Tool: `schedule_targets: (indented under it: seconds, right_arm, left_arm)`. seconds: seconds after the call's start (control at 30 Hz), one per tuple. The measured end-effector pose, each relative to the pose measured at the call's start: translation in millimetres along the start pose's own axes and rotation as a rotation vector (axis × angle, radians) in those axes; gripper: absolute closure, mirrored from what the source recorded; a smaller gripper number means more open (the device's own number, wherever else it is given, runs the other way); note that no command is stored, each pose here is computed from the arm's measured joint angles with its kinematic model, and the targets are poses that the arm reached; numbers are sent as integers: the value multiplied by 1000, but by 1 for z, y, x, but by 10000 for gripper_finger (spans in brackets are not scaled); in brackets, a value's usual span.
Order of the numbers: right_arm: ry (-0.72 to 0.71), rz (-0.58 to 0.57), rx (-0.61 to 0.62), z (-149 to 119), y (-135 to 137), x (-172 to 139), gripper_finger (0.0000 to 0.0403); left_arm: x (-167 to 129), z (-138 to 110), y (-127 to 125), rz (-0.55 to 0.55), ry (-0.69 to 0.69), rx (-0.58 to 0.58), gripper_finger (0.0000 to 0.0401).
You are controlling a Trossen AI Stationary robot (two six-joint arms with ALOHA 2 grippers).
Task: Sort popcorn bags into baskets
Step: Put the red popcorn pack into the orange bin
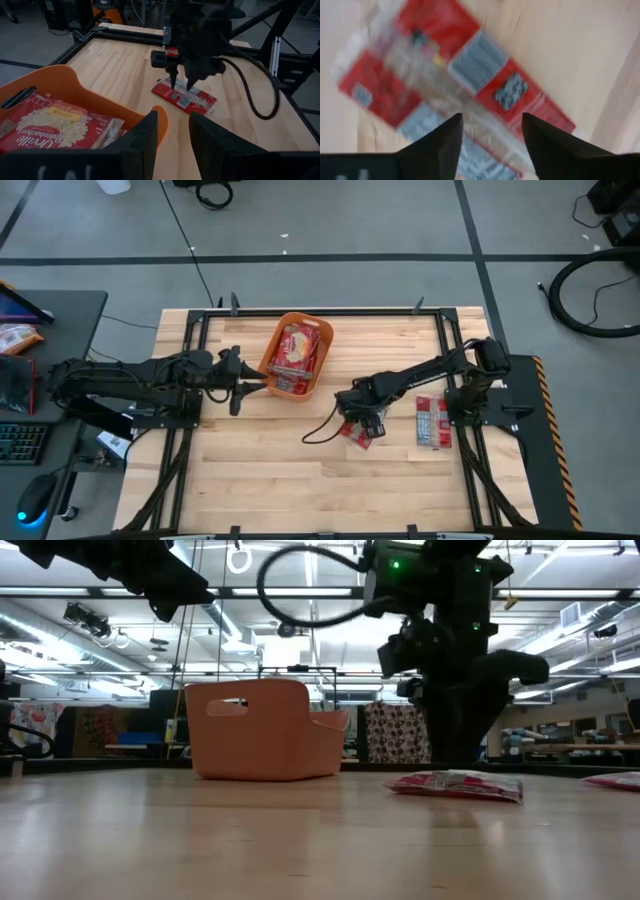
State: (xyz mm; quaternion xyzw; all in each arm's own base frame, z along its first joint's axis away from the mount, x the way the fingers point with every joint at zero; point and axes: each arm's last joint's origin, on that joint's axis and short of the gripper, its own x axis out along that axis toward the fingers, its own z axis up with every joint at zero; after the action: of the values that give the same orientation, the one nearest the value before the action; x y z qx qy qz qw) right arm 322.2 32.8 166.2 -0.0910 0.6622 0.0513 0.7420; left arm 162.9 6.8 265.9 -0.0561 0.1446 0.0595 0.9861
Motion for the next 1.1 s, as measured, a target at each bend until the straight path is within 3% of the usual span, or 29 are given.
schedule_targets:
  seconds: [0.1,0.23,0.37,0.73,0.93,1.1]
  right_arm:
    - [52,-3,-70,-4,-1,2,171]
    - [49,-40,-128,-8,-1,12,169]
    - [38,-41,-146,-11,-2,17,209]
    - [39,-5,-143,-13,-3,18,391]
    - [31,-15,-94,-12,-4,18,395]
    - [56,-90,-74,-7,-4,8,398]
  left_arm:
    - [0,-2,0,2,16,-1,285]
    - [0,-2,0,4,22,-2,285]
    - [0,-2,0,5,21,-5,285]
    - [0,-2,0,7,19,-94,285]
    - [0,-2,0,7,19,-111,285]
    - [0,-2,0,7,20,-125,285]
